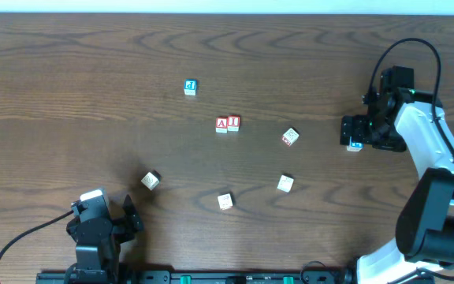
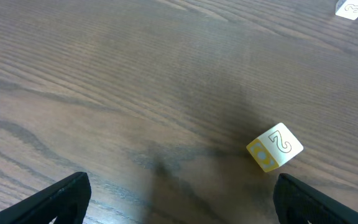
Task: Spell out Ai2
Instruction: 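Move the right gripper over the blue '2' block and lower, then close the right gripper on the blue '2' block and lift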
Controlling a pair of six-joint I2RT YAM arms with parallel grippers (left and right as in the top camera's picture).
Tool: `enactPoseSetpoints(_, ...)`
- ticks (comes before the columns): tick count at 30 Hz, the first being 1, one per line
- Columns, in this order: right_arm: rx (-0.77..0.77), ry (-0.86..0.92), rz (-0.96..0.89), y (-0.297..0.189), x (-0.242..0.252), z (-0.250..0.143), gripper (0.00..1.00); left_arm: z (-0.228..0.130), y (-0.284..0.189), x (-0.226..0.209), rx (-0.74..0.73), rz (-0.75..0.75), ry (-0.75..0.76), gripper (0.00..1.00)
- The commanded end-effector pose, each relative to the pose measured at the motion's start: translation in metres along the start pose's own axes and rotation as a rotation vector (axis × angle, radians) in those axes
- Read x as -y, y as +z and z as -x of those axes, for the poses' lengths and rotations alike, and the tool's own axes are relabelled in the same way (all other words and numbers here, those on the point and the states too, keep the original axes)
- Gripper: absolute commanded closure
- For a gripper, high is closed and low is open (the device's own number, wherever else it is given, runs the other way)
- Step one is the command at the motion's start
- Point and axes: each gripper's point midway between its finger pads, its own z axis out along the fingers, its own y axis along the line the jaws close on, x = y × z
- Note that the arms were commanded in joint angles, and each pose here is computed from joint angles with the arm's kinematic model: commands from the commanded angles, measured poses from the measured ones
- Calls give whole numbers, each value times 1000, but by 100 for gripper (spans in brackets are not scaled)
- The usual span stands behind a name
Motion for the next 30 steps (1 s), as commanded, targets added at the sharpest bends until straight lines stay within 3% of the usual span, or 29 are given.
enactPoseSetpoints(1, 19, -25, -7, -4, 2, 7, 1, -8, 1, -6, -27, 29, 14, 5)
enactPoseSetpoints(10, 31, -72, -7, 2, -1, 13, 1, -8, 1, -6, -27, 29, 14, 5)
enactPoseSetpoints(18, -69, -95, -11, 29, -7, -1, 2, -8, 1, -6, -27, 29, 14, 5)
enactPoseSetpoints(24, -53, -118, -37, 31, -10, 4, 15, -8, 1, -6, -27, 28, 14, 5)
enactPoseSetpoints(30, -30, -114, -69, 32, -5, 10, 22, -8, 1, -6, -27, 29, 14, 5)
